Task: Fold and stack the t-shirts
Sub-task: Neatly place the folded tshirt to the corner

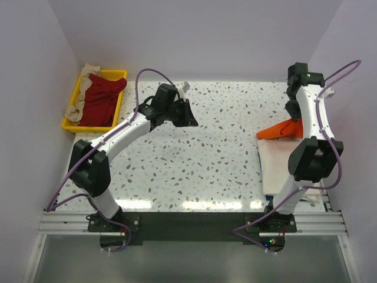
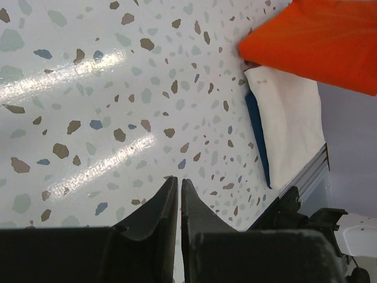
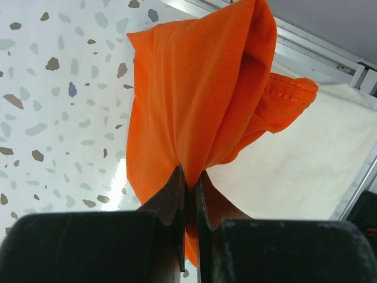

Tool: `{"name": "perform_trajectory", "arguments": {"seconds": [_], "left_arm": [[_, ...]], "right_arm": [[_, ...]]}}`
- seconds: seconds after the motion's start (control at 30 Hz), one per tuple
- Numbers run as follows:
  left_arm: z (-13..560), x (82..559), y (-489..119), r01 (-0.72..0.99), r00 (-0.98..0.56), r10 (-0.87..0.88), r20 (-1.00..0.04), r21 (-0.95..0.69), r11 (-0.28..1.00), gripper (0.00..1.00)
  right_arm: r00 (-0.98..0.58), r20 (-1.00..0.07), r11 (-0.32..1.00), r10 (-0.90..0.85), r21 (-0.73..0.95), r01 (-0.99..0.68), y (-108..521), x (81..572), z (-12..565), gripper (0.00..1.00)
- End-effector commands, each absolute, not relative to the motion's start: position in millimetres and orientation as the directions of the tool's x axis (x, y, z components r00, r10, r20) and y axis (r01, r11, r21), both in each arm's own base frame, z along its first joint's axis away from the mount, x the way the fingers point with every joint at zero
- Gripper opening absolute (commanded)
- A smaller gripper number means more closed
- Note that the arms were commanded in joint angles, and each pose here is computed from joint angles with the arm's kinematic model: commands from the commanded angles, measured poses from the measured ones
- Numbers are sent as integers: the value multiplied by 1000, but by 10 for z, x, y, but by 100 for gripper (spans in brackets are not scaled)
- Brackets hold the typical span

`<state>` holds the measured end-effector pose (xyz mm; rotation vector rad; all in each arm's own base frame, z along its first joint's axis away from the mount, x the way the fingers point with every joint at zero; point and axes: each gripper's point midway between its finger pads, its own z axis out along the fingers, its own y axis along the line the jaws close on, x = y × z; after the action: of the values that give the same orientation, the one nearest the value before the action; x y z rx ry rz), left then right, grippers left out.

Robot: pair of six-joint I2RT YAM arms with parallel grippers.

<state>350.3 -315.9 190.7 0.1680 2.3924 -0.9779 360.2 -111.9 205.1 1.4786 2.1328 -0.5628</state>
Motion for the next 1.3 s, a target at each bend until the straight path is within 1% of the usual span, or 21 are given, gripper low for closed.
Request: {"name": "perform_trajectory", "arguments": {"seconds": [0.0,0.43,0.63,0.83,0.9,0.93,0.97,1.03,1.07,1.17,1.2,1.27], "left_arm": [[2170,3495,-3152,356,-806,-92,-584,-604,713,11],[2151,3445,-3142,356,-808,-91,-582,-606,711,11],[2117,3396,-3166,357,-810,-90,-579,-610,708,11],[2061,3315,-3305,375,-815,-71,-575,-617,692,11],[2032,3280,-3342,379,-818,-62,-572,-617,689,11],[2005,3239,-3382,384,-821,-52,-568,-618,686,11],[1991,3233,-3402,386,-821,-50,-569,-618,684,11],[1962,3192,-3437,392,-823,-43,-566,-621,679,11],[1955,3180,-3441,392,-824,-42,-565,-622,678,11],[1974,3160,-3436,396,-821,-45,-570,-624,673,11],[1986,3156,-3429,398,-818,-47,-573,-624,673,11],[2046,3151,-3413,404,-810,-55,-584,-622,671,11]], "right_arm": [[-353,-597,321,720,-164,933,-1167,3012,2433,0],[-341,-608,334,717,-130,934,-1175,2738,2639,0],[-360,-598,347,716,-142,927,-1137,2520,2543,0],[-395,-565,351,725,-191,917,-1083,2165,2304,0],[-389,-581,344,715,-192,919,-1101,2062,2308,0],[-399,-579,351,711,-199,915,-1105,2024,2295,11],[-414,-572,359,708,-213,909,-1100,1981,2263,47],[-448,-566,403,692,-212,890,-1078,1939,2276,92],[-466,-550,437,693,-193,878,-1026,1954,2268,99],[-496,-550,506,672,-149,850,-969,1981,2308,99],[-507,-535,539,675,-111,835,-893,2013,2299,99],[-510,-563,599,650,-34,800,-823,2081,2333,99]]}}
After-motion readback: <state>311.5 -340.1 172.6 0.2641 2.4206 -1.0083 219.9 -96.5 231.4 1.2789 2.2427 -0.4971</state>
